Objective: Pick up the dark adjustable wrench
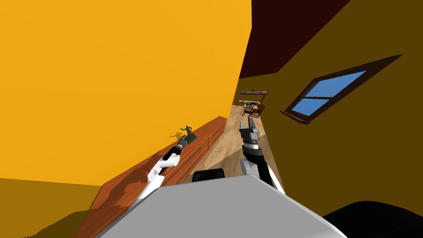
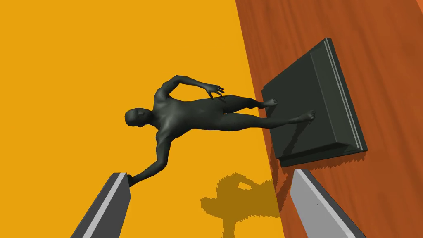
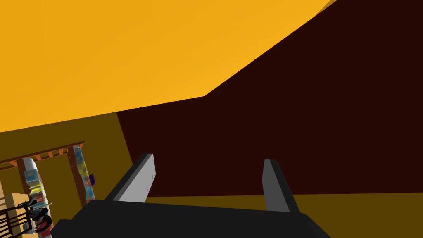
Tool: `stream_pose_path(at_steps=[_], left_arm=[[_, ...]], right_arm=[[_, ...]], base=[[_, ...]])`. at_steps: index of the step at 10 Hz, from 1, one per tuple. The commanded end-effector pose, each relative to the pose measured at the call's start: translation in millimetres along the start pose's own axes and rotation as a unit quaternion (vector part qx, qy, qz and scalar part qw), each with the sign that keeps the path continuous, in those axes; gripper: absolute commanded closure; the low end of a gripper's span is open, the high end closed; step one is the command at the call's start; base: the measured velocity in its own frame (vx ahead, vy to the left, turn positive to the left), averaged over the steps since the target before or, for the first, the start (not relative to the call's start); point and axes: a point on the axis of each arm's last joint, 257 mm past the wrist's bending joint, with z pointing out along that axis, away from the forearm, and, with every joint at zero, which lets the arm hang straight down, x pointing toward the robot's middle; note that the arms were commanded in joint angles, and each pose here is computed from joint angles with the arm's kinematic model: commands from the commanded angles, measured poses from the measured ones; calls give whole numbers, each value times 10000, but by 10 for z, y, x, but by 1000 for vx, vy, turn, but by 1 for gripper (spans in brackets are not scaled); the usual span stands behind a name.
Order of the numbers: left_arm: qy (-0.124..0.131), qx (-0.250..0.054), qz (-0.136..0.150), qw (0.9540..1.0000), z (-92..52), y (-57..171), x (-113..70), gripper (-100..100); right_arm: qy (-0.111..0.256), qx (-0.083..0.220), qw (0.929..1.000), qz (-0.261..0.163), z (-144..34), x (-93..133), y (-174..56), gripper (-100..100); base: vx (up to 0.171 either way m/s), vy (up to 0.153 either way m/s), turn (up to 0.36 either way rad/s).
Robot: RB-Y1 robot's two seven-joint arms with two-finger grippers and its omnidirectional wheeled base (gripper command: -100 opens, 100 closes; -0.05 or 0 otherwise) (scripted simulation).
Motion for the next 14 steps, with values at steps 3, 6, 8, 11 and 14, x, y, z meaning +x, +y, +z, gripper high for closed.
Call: stream_pose_path(at_steps=[3,6,8,11,14], left_arm=[[-163,-778,-131,9967,65,492,-238,-100],[-296,-1254,-199,9915,57,804,-395,-100],[-413,-1640,-264,9852,34,1042,-536,-100],[-654,-2315,-396,9698,-61,1441,-821,-100],[-825,-2745,-474,9569,-175,1699,-998,-100]], right_arm=[[0,0,10000,0,0,0,0,0],[0,0,10000,0,0,0,0,0],[0,0,10000,0,0,0,0,0],[0,0,10000,0,0,0,0,0],[0,0,10000,0,0,0,0,0]], base=[[26,-18,-21],[29,-12,-11],[36,-13,-11],[28,-15,-5],[32,-6,-2]])
